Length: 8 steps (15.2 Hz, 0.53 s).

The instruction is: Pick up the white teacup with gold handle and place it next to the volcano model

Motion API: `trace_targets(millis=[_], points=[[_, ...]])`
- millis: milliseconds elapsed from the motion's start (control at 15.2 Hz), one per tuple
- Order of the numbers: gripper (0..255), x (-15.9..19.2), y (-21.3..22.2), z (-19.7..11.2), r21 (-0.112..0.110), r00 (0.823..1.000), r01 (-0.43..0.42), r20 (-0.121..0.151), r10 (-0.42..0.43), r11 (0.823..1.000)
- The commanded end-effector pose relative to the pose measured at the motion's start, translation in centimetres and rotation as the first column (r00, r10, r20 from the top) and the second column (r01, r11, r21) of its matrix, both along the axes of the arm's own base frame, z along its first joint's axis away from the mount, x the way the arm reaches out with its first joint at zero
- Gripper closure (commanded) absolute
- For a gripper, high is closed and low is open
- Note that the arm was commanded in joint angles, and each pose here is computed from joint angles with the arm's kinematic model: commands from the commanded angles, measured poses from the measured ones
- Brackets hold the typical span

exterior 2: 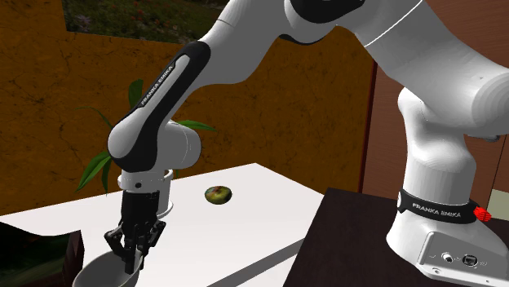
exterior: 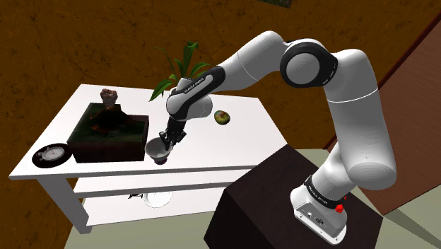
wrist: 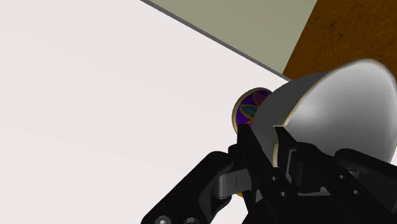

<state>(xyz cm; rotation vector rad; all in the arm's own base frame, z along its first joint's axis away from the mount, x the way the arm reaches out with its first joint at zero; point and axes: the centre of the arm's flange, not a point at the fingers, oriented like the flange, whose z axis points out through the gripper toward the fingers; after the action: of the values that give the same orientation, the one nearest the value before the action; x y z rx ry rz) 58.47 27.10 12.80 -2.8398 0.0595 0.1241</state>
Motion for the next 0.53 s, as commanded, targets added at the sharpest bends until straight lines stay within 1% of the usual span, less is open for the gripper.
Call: trace_targets(millis=[0, 198, 264, 462], points=[[255, 0.01, 0.0, -0.02, 0.0, 1.0, 0.0, 0.001, 0.0, 1.0], [255, 0.01, 0.0, -0.02, 0.0, 1.0, 0.0, 0.001, 0.0, 1.0], [0, 0.01, 0.0, -0.02, 0.0, 1.0, 0.0, 0.001, 0.0, 1.0], [0, 0.01, 0.0, -0.02, 0.0, 1.0, 0.0, 0.001, 0.0, 1.0]])
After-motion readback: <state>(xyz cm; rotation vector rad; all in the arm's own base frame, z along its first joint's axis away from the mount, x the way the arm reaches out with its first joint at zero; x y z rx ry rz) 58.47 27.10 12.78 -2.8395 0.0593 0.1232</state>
